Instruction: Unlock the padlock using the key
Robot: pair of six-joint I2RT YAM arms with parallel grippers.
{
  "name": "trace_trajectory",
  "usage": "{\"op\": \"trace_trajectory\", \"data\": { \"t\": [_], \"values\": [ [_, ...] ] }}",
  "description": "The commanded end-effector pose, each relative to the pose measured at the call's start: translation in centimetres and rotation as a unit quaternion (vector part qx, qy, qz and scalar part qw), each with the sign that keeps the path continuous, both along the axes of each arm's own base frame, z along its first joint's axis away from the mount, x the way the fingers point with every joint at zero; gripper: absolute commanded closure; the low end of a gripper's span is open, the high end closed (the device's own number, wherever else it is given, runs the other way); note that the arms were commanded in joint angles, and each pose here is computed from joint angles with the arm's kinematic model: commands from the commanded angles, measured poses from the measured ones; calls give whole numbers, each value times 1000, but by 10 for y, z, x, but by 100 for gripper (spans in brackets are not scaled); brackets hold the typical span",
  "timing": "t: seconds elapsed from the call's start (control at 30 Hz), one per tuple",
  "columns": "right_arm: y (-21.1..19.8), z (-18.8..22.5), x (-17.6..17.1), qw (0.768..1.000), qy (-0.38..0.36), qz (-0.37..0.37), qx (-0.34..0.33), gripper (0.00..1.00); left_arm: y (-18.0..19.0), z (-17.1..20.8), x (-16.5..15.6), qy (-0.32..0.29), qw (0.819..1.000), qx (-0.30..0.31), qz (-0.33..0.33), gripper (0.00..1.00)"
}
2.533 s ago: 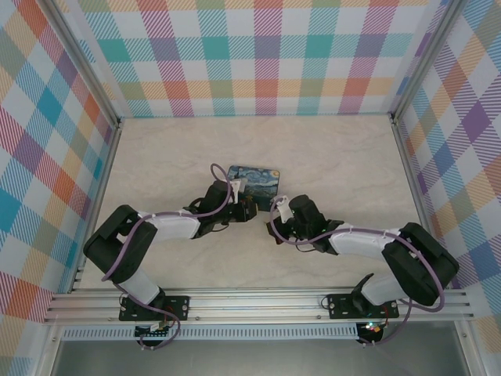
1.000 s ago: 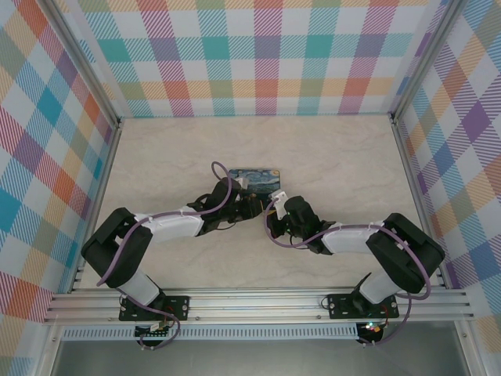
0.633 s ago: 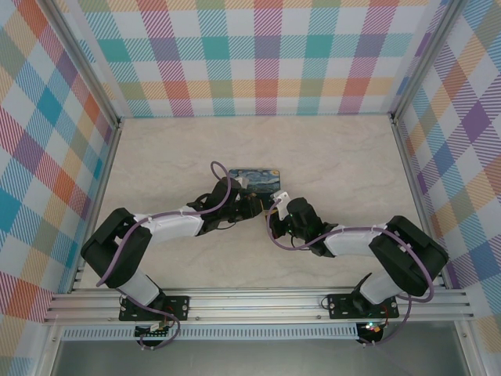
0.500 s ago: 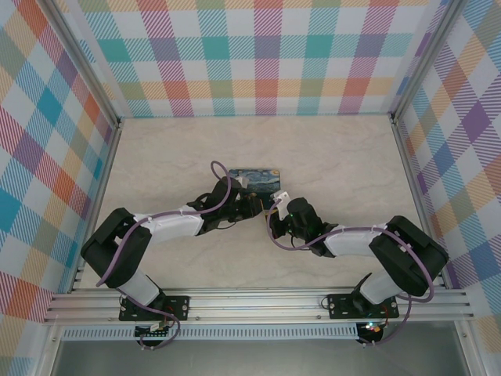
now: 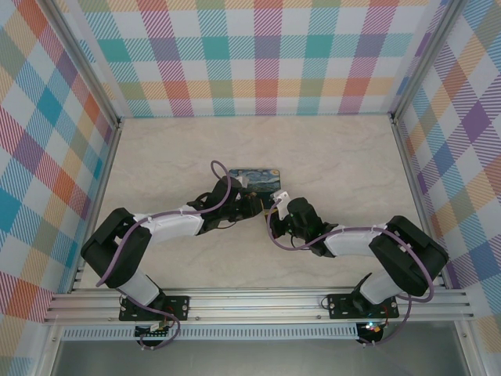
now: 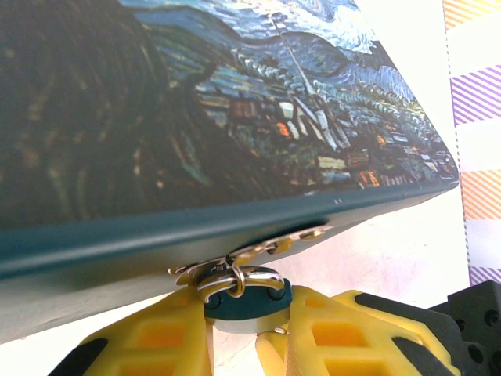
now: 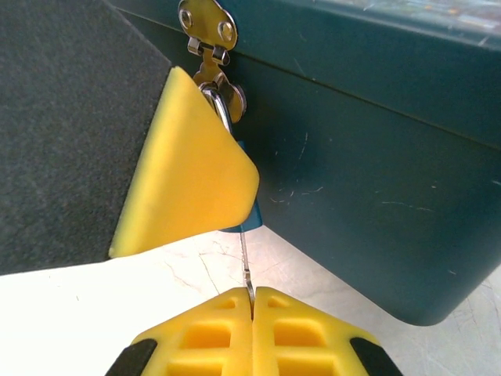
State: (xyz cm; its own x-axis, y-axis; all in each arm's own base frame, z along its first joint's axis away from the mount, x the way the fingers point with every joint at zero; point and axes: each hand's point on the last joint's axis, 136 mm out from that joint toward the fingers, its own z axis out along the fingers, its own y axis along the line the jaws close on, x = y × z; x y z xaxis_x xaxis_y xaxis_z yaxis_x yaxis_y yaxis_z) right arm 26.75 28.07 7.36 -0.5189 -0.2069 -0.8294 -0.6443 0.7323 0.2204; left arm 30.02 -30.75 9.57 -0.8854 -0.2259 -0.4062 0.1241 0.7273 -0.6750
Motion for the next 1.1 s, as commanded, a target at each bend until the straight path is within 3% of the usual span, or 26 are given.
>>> {"op": "trace_trajectory", "data": {
  "t": [0.0, 0.27, 0.57, 1.07],
  "values": [
    [17, 31, 11, 998, -51, 12, 39, 98, -14, 23, -1, -11, 999, -29, -15, 77],
    [15, 53, 21, 993, -62, 4, 101, 98, -14, 25, -1, -10, 999, -33, -14, 78],
    [14, 67, 30, 989, -75, 10, 125, 97, -15, 22, -2, -1, 999, -33, -15, 78],
    [18, 59, 41, 985, -44, 17, 165, 97, -18, 26, -4, -1, 999, -43, -20, 79]
  ]
}}
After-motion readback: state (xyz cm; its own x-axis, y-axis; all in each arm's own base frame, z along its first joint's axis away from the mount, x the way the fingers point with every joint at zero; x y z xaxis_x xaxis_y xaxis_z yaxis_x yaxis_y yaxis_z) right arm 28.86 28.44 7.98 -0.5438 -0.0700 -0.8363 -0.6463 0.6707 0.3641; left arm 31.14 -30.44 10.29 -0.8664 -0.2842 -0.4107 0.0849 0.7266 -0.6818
